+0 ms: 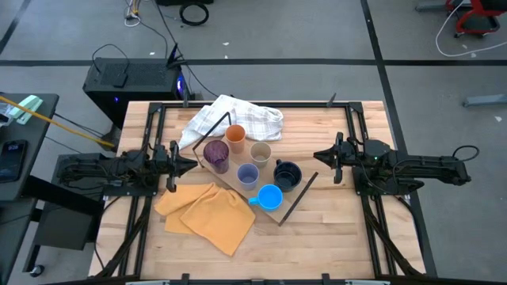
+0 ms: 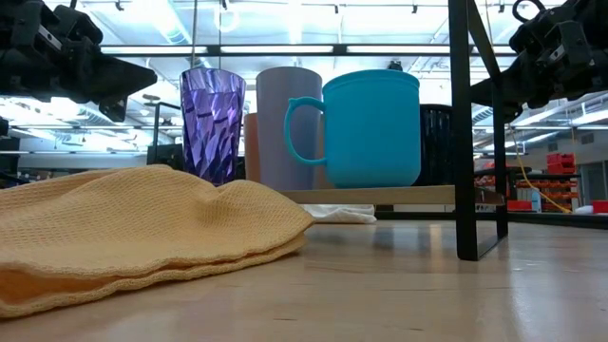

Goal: Stack small to large cups/mugs on shelf
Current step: Return to Home Position

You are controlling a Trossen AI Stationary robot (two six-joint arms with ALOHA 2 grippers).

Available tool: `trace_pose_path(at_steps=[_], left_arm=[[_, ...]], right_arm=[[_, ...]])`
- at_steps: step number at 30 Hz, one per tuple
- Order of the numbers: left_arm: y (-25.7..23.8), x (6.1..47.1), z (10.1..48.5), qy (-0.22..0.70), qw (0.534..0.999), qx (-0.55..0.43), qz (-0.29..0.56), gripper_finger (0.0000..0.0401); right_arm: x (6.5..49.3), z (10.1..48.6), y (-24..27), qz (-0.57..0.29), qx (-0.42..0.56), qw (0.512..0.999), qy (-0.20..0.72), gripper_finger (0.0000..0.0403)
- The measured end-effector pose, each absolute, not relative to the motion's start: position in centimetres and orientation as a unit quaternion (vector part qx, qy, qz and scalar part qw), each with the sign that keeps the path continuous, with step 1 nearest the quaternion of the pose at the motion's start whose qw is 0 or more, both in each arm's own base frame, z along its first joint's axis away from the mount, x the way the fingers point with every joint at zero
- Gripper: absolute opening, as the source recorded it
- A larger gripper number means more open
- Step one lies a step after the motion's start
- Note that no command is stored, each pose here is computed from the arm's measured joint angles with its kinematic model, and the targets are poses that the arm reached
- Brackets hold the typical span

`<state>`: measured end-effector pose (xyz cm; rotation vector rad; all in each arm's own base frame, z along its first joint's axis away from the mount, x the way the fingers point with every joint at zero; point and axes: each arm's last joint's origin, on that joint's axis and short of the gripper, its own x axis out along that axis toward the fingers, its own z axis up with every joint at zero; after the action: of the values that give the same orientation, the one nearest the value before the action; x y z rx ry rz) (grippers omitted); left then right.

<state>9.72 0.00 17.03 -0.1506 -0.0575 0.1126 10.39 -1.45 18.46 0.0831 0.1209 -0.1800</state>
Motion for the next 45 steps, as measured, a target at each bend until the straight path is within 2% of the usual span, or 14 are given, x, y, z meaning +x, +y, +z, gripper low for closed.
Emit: trace_pose_path(at_steps=[11, 22, 31, 36, 41, 45], left_arm=[[0.0, 9.7, 17.1, -0.03, 0.995, -0.075, 0.057, 0.0028], [0.0, 9.7, 17.1, -0.031, 0.995, -0.076, 0.057, 0.004], [0.0, 9.7, 17.1, -0.031, 0.995, -0.076, 0.056, 0.0027], [0.0, 9.7, 17.1, -0.031, 0.995, -0.076, 0.056, 0.0023], [0.0, 9.7, 17.1, -0.032, 0.995, -0.076, 0.056, 0.0031], [0.0, 9.7, 17.1, -0.032, 0.995, -0.076, 0.056, 0.0038]], right_arm=[[10.4, 18.4, -1.4, -0.09, 0.041, 0.993, 0.061, 0.0045], [10.4, 18.5, -1.4, -0.09, 0.041, 0.993, 0.06, 0.0045], [10.4, 18.4, -1.4, -0.09, 0.042, 0.993, 0.06, 0.0045], [10.4, 18.6, -1.4, -0.085, 0.074, 0.992, 0.052, 0.0045], [10.5, 20.3, -1.0, -0.007, 0.017, 0.999, -0.031, 0.0045], [10.3, 21.6, -0.9, 0.01, -0.004, 0.995, -0.096, 0.0045]])
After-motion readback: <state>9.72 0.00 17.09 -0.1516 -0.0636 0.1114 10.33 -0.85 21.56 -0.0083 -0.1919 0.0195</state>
